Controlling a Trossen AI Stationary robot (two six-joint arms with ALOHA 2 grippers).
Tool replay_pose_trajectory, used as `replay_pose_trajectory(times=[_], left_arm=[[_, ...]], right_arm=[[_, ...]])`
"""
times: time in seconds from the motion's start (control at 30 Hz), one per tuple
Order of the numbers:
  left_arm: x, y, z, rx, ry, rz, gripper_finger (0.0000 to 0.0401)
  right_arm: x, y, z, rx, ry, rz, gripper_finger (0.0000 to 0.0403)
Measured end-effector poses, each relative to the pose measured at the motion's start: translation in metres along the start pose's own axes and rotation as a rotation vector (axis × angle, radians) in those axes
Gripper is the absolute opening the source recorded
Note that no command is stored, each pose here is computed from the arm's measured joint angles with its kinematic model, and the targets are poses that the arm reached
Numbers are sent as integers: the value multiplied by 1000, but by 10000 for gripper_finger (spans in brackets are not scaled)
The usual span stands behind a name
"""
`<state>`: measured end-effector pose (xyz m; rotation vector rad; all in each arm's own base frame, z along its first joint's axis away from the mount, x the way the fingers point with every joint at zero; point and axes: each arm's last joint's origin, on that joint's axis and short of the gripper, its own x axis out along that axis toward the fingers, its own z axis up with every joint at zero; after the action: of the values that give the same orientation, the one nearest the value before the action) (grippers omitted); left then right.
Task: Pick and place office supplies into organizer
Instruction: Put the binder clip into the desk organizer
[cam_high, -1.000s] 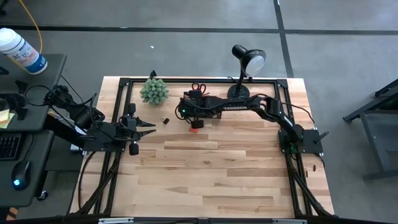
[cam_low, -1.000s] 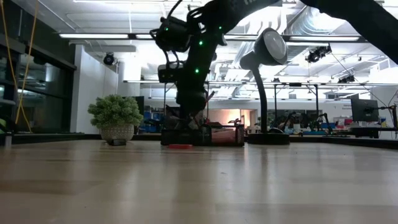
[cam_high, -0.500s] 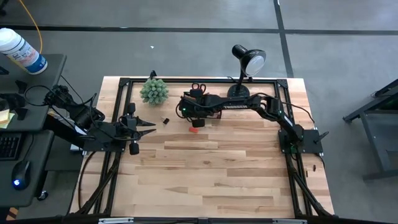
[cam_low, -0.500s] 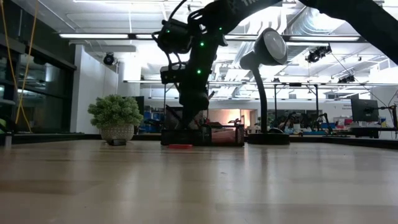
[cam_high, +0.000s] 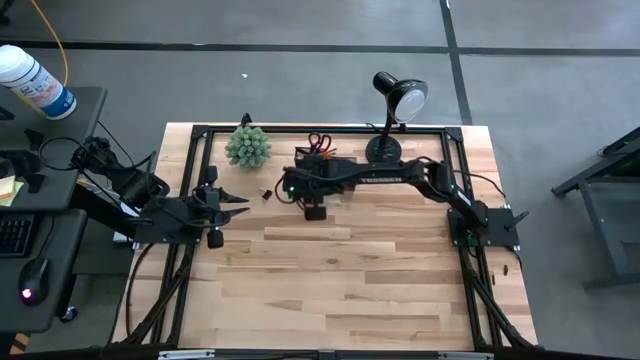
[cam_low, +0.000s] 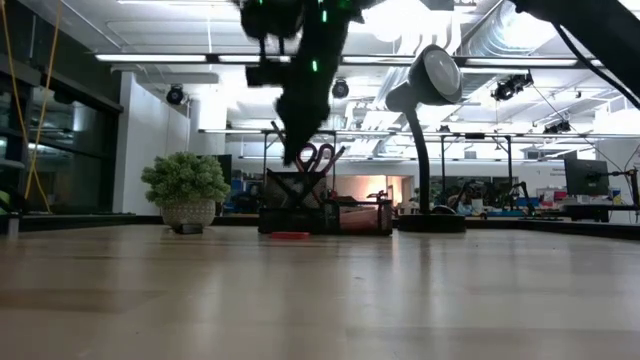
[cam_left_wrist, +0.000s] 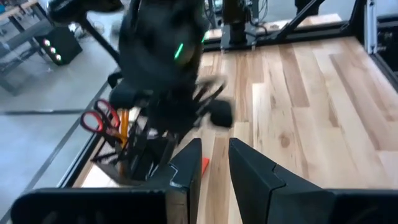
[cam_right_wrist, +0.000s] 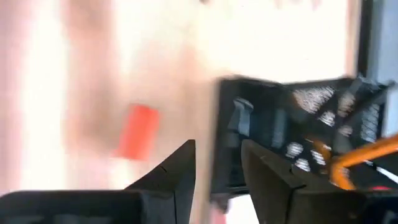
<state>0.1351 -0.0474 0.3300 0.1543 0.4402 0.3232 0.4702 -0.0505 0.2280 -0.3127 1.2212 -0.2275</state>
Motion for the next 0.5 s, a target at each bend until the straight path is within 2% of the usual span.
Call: replay_pose_trajectory(times=[0.1,0.3,0.5], left_arm=[[0,1,-5,0,40,8,69],[0,2,-17,78,150,-12,69],[4,-1,-25,192,230,-7,69]], right_arm=[[-20,14,8,11,-19,54,117],[-37,48,1,-11,80,150,100],[-47,73,-4,51,142,145,84]])
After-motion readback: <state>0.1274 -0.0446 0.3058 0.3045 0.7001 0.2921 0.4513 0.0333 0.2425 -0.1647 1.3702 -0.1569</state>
